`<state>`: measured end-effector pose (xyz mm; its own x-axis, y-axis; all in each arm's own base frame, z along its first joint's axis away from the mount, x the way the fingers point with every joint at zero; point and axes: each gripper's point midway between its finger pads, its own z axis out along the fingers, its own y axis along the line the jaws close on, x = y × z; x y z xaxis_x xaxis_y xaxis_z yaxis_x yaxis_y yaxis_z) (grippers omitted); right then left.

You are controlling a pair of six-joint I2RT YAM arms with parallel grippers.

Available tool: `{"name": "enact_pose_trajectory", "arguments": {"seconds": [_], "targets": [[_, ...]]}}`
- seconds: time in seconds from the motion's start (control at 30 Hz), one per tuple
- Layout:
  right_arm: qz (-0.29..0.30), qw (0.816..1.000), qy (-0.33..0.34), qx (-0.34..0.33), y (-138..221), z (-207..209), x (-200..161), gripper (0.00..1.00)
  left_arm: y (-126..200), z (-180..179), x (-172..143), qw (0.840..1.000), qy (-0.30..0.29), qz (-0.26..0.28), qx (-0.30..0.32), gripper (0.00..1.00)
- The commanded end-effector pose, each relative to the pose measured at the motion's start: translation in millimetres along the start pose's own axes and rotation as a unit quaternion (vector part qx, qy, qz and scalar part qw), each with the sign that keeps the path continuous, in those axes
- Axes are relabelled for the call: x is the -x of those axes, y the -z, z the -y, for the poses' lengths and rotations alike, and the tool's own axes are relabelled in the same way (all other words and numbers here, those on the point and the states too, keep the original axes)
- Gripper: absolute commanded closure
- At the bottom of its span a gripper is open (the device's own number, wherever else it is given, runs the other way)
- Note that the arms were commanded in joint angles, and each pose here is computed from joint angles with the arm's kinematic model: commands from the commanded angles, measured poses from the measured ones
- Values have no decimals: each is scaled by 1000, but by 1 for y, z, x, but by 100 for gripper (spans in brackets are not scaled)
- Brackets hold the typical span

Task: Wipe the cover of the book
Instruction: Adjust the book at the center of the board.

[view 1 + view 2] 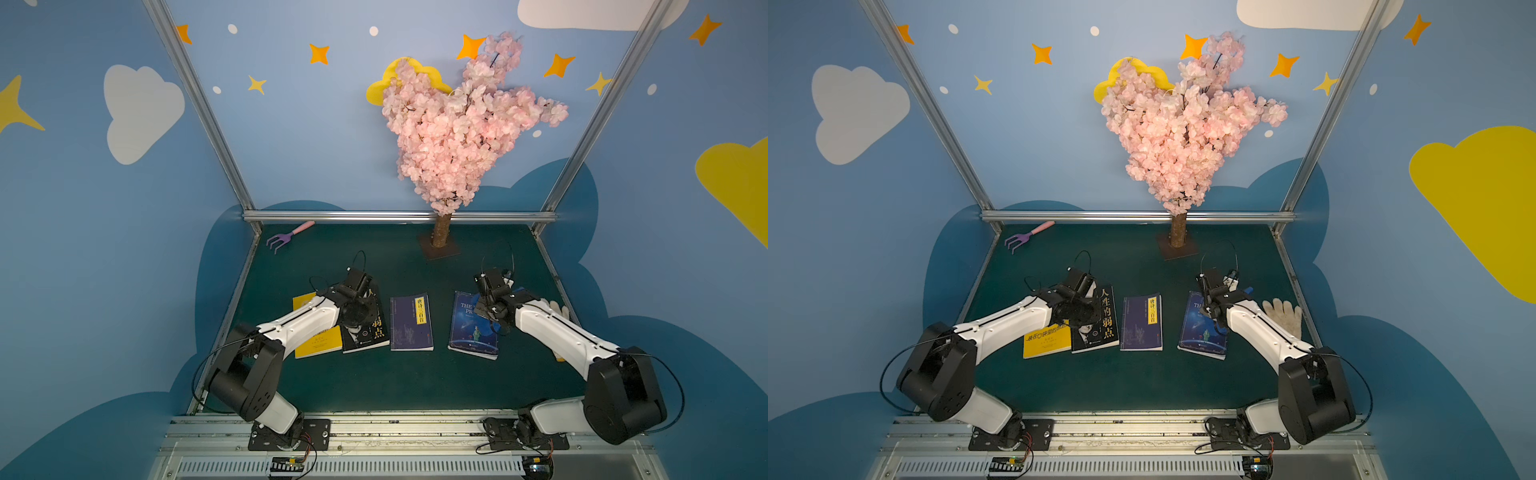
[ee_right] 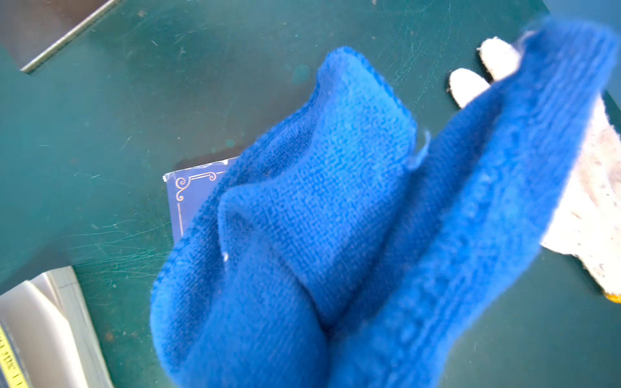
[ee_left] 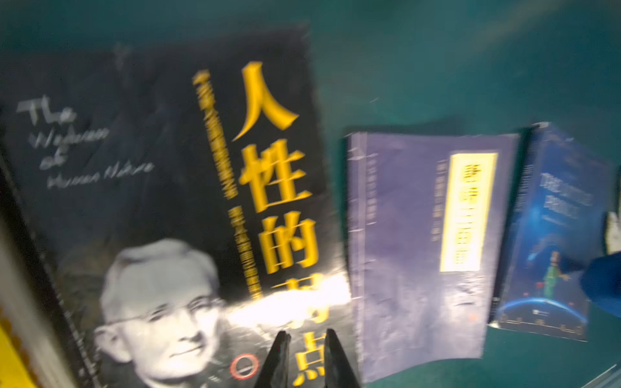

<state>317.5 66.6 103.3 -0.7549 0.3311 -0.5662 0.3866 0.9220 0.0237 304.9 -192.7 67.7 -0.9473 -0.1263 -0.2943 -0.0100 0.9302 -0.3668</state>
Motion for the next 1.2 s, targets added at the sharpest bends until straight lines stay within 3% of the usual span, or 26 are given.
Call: {"name": "enact_pose_trajectory", "arguments": {"seconds": [0.0, 0.33, 0.6, 0.73, 0.87, 1.0, 1.17], "targets": [[12, 999, 7, 32, 7, -9, 2, 100, -3, 0, -6, 999, 10, -25, -19, 78], [22, 997, 16, 77, 15, -21, 4, 100, -10, -41, -10, 997, 69, -30, 4, 80], [57, 987, 36, 145, 15, -38, 3, 100, -5, -95, 0, 988, 130, -10, 88, 82], [40, 988, 37, 147, 12, -42, 1, 100, -4, -109, 5, 986, 135, 0, 102, 81], [22, 989, 47, 139, 8, -45, -2, 100, -3, -119, 5, 984, 131, -1, 121, 77], [13, 991, 51, 119, 7, -41, -2, 100, -10, -121, 7, 985, 128, -6, 114, 60], [28, 994, 45, 100, 7, -31, 1, 100, -21, -118, 20, 986, 130, 0, 106, 59]]}}
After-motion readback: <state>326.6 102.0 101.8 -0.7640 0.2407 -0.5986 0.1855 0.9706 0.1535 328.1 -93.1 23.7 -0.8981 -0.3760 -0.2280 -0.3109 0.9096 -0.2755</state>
